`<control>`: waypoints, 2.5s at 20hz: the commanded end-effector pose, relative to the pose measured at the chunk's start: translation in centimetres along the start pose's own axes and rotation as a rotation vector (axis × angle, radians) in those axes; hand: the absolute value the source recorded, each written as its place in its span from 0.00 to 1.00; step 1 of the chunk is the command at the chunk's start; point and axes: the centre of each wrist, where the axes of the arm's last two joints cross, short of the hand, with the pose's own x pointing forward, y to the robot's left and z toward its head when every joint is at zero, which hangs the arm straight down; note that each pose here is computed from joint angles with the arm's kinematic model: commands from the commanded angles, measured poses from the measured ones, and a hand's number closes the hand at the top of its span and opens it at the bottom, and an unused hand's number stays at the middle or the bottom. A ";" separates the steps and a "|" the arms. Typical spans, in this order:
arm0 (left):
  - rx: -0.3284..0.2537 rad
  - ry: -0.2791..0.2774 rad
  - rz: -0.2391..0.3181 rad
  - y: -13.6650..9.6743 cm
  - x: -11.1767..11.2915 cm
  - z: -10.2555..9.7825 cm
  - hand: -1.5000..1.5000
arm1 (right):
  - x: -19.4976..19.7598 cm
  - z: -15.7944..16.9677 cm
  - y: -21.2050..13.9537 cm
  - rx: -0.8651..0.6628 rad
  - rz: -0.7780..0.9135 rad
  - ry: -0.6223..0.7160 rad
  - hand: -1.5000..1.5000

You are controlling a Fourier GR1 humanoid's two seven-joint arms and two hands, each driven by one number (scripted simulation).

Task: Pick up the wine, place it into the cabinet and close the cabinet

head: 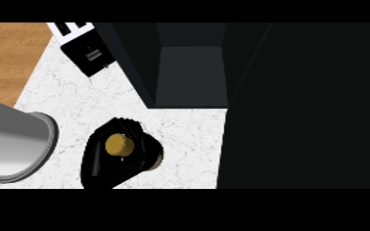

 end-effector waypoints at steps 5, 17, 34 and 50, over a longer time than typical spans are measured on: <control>-0.011 0.059 0.032 -5.2 1.4 -5.3 1.00 | 1.5 1.3 0.5 0.013 -0.006 -0.044 0.00; 0.016 0.023 -0.170 -7.3 -2.5 -8.3 1.00 | 1.9 2.0 -0.8 0.021 0.019 -0.054 0.00; 0.038 0.037 -0.202 -8.8 -6.7 -10.9 1.00 | 0.7 1.2 -1.1 -0.004 0.017 -0.047 0.00; 0.068 0.070 -0.200 -8.8 -6.4 -17.3 1.00 | 0.7 0.5 -1.7 0.019 -0.009 -0.070 0.00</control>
